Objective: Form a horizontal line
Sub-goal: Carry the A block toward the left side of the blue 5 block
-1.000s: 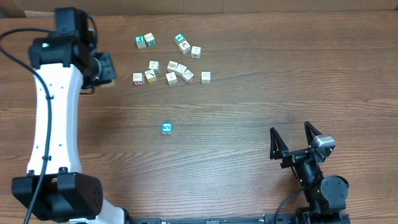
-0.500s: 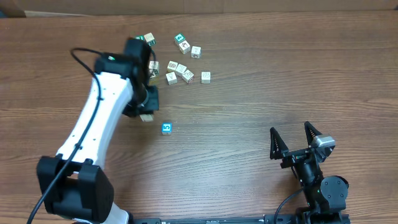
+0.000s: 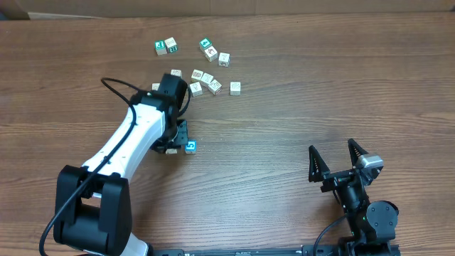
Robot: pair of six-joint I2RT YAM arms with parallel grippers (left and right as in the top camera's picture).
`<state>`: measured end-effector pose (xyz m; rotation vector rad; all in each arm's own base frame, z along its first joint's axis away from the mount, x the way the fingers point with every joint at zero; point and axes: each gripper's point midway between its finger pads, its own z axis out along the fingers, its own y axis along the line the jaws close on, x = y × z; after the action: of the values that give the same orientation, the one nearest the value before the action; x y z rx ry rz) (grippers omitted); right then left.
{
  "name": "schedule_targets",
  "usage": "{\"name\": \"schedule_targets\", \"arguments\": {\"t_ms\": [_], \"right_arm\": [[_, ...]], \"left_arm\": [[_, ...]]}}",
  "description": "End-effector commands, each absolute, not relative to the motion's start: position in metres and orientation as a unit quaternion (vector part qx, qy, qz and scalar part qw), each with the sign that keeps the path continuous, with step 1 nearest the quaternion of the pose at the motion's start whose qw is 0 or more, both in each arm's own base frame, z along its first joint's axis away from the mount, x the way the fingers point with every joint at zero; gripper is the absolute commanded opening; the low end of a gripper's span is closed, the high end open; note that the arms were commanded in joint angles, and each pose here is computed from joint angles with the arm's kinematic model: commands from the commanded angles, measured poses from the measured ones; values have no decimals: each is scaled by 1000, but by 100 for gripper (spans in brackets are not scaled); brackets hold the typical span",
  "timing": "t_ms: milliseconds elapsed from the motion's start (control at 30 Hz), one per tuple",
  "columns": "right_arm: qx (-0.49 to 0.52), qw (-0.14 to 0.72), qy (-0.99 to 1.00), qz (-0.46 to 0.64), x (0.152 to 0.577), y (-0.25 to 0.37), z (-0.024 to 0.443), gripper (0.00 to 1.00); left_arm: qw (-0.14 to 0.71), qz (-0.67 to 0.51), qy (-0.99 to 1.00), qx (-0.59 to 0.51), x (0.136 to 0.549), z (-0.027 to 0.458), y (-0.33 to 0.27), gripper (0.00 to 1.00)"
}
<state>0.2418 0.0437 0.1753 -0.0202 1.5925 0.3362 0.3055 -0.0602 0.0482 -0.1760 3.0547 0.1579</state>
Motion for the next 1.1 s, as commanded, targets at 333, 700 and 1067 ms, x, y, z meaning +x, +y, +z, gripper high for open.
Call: {"name": "schedule_targets", "arguments": {"t_ms": [333, 700, 1067], "right_arm": [[-7, 688, 710, 150, 242, 43, 173, 100], [-7, 687, 711, 150, 242, 43, 173, 100], [-7, 688, 710, 150, 242, 43, 173, 100]], "left_arm": [[78, 58, 993, -68, 313, 33, -55, 26], [84, 60, 992, -68, 315, 33, -55, 28], [88, 57, 992, -69, 316, 31, -56, 28]]}}
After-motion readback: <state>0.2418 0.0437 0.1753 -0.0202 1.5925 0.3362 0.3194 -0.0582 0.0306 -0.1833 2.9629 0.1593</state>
